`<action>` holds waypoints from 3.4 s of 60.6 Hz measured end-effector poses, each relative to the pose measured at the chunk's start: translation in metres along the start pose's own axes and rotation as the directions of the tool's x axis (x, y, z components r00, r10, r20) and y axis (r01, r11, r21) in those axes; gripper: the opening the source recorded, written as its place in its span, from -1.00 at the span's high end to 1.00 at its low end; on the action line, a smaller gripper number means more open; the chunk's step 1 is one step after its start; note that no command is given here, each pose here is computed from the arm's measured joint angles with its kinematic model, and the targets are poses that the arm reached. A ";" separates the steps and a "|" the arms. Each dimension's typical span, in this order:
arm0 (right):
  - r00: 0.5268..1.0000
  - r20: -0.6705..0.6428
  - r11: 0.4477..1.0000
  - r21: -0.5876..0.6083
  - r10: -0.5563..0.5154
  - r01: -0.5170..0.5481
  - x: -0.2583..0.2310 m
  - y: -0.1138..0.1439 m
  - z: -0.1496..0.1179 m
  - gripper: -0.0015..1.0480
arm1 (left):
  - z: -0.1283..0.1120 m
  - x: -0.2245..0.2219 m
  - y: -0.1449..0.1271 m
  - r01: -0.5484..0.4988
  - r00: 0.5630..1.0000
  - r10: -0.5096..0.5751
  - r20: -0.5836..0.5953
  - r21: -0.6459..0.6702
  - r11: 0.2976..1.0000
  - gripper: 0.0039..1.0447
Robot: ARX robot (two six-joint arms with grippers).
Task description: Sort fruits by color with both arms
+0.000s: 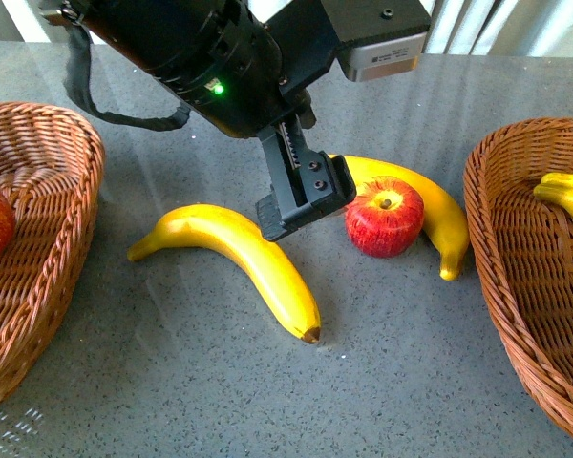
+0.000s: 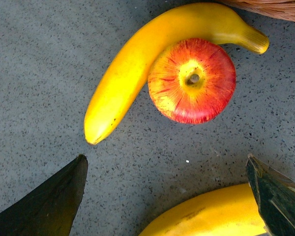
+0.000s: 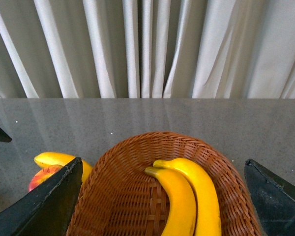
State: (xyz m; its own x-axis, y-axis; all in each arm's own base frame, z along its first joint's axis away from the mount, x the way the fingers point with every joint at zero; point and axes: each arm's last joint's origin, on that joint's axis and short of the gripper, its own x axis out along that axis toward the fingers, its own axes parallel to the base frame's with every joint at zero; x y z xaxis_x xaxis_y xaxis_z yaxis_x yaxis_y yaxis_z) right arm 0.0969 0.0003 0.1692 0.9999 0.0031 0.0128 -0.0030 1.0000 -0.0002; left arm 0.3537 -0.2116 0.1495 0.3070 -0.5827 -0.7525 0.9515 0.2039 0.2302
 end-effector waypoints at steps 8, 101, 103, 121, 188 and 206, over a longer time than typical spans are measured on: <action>1.000 0.000 1.000 0.000 0.000 0.000 0.000 0.000 0.000 -0.82 | 0.002 0.010 0.000 0.019 1.000 -0.019 0.002 0.016 1.000 -0.83; 1.000 0.000 1.000 0.000 0.000 0.000 0.000 0.000 0.000 -0.82 | 0.019 0.083 -0.010 0.149 0.987 -0.152 0.043 0.080 0.986 -0.83; 1.000 0.000 1.000 0.000 0.000 0.000 0.000 0.000 0.000 -0.82 | 0.020 0.083 -0.010 0.148 0.987 -0.152 0.045 0.080 0.986 -0.83; 1.000 0.000 1.000 0.000 0.000 0.000 0.000 0.000 0.000 -0.82 | 0.021 0.088 -0.013 0.145 0.988 -0.148 0.039 0.080 0.986 -0.83; 1.000 0.000 1.000 0.000 0.000 0.000 0.000 0.000 0.000 -0.82 | -0.011 0.013 0.011 -0.021 0.999 0.018 0.044 0.062 0.998 -0.29; 1.000 0.000 1.000 0.000 0.000 0.000 0.000 0.000 0.000 -0.82 | -0.051 -0.082 0.051 -0.223 0.972 0.226 0.069 -0.050 0.974 -0.29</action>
State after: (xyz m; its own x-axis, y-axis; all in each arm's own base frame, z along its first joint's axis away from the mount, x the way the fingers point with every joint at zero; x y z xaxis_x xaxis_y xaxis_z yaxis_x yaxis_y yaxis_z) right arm 0.0969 0.0003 0.1692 0.9999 0.0031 0.0128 -0.0030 1.0000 -0.0002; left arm 0.3763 -0.1138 0.1914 0.5143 -0.5744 -0.6368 0.8572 0.3678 0.3606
